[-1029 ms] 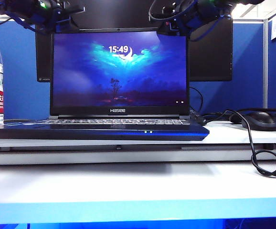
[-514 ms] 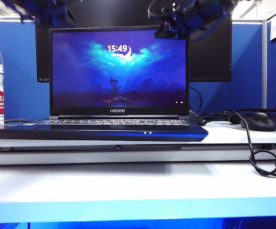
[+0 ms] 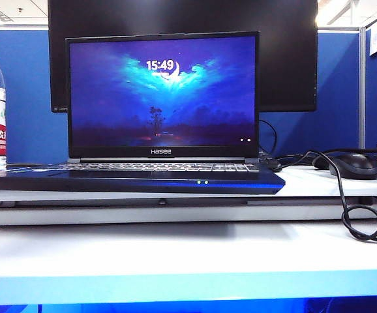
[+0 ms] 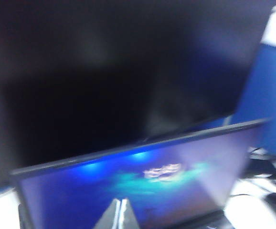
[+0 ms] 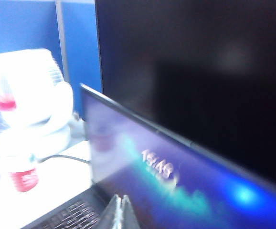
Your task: Open the lid of the black laptop.
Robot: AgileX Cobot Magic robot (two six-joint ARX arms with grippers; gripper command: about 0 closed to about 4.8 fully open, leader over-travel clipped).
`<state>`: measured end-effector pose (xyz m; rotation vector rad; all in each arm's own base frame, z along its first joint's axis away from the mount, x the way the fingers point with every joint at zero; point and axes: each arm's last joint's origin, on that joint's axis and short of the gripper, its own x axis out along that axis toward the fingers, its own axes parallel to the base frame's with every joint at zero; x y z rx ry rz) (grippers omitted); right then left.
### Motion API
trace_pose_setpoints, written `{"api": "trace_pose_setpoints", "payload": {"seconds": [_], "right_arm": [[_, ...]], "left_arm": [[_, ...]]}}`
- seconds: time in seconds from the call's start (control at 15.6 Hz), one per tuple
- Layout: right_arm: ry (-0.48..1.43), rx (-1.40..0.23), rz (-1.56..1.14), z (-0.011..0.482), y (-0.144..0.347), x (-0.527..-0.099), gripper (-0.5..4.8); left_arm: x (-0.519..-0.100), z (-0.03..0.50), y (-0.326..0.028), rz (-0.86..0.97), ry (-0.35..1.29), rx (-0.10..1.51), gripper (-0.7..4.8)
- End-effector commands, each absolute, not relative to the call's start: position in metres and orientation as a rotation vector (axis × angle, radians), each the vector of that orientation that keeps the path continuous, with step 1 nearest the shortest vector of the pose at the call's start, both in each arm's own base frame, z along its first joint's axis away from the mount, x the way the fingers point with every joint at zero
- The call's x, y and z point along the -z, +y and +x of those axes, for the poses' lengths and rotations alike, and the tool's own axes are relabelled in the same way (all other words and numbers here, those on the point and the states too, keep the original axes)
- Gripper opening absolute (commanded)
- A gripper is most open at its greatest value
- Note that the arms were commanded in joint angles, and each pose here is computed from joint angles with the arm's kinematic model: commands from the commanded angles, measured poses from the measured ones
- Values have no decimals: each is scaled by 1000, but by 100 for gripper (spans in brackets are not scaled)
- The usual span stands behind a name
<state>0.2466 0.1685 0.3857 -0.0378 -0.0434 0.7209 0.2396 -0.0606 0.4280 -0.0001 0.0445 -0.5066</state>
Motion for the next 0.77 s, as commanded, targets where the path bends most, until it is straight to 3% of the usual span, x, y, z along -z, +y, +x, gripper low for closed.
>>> {"api": "trace_pose_setpoints", "payload": {"seconds": [0.06, 0.19, 0.32, 0.45, 0.77], "right_arm": [[-84, -655, 7, 169, 148, -398, -7], [-147, -636, 55, 123, 129, -401, -7], [-216, -645, 125, 83, 102, -394, -6], [-231, -663, 155, 67, 86, -381, -7], [-172, -652, 211, 45, 55, -340, -6]], "left_arm": [[-445, 163, -44, -16, -6, 508, 21], [-438, 111, -32, -72, -68, 489, 21], [-417, 63, -24, -183, -180, 577, 21], [-391, 48, -21, -243, -216, 601, 21], [-317, 42, -21, -342, -133, 660, 21]]}}
